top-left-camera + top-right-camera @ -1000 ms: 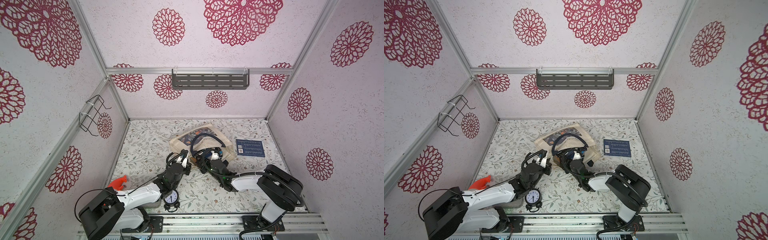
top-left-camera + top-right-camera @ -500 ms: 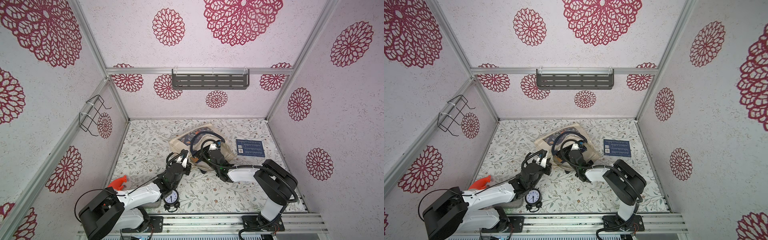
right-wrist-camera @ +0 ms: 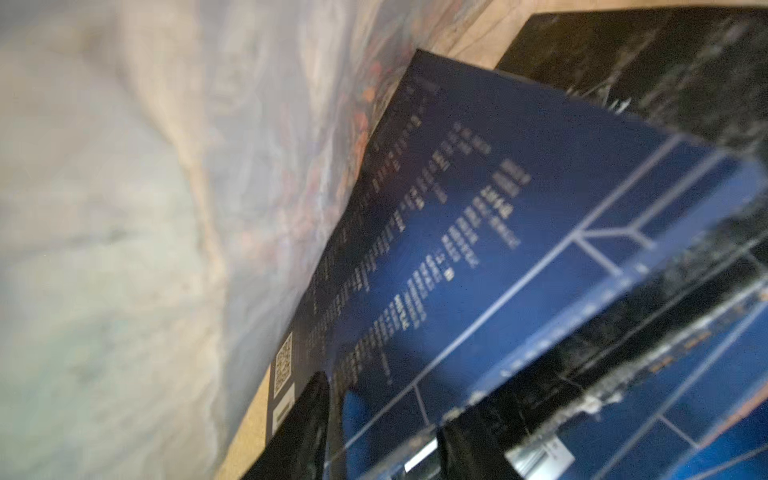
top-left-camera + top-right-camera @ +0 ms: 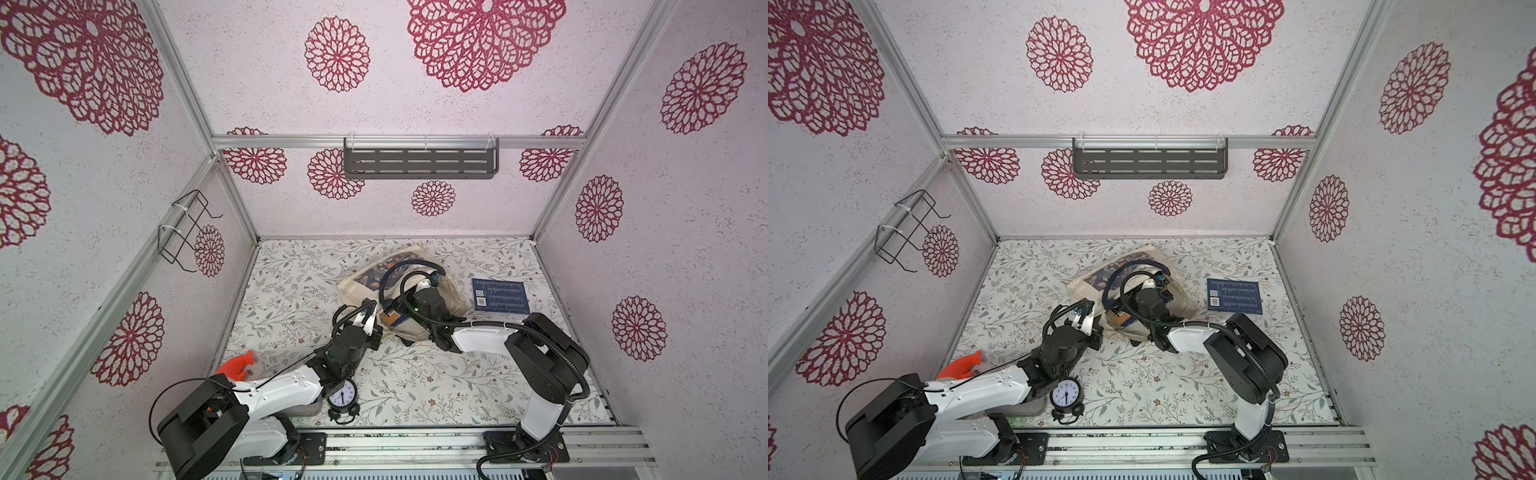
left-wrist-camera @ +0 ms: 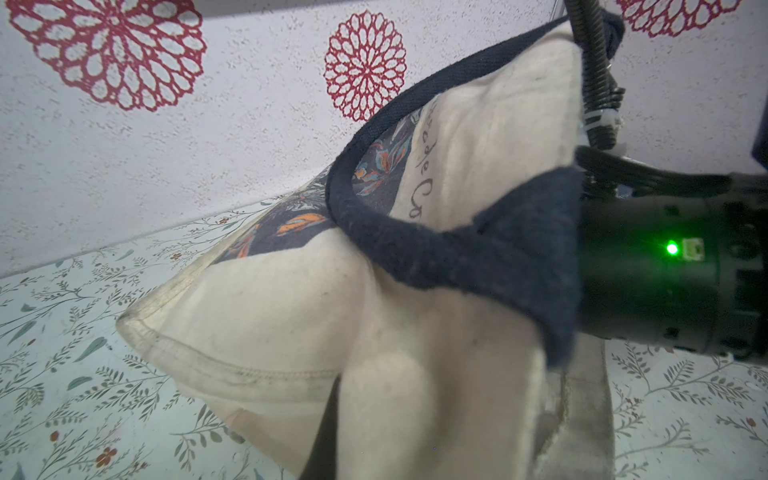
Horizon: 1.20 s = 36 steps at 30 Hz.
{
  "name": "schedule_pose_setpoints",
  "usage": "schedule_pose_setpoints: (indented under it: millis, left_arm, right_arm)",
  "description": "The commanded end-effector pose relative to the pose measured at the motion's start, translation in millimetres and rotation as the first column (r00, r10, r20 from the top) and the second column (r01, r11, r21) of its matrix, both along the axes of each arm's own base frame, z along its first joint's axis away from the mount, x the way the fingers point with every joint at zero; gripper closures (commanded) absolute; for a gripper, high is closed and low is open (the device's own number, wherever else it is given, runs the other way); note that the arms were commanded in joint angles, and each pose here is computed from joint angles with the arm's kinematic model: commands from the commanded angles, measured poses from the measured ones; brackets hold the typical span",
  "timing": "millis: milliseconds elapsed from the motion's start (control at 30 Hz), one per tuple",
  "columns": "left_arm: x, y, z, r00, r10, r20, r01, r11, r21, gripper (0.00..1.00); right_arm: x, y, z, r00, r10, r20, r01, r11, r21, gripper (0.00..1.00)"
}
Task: Take out the books from the canvas bag
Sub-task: Pick up the book from the canvas bag.
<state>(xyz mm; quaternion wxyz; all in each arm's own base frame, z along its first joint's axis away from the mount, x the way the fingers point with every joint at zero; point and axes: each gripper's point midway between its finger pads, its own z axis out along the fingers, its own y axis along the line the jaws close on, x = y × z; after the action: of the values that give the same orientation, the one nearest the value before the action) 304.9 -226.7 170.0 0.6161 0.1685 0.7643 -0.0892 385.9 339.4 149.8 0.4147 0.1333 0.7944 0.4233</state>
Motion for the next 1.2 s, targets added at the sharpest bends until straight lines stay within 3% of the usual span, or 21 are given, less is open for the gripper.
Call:
schedule_pose_setpoints:
  millis: [0, 500, 1167]
  left_arm:
    - [-6, -20, 45, 0.992, -0.066, 0.107, 0.079, 0.990, -0.119, 1.00]
    - [-5, -16, 47, 0.992, -0.050, 0.119, 0.062, 0.993, -0.102, 1.00]
    - [-4, -18, 46, 0.992, -0.055, 0.116, 0.066, 0.994, -0.090, 1.00]
  right_arm:
    - [19, 0, 64, 0.990, -0.021, 0.139, 0.009, 0.997, 0.082, 0.60]
    - [15, -5, 109, 0.982, -0.031, 0.187, 0.011, 0.994, 0.112, 0.57]
    - [8, -10, 116, 0.985, -0.029, 0.172, 0.014, 0.996, 0.089, 0.57]
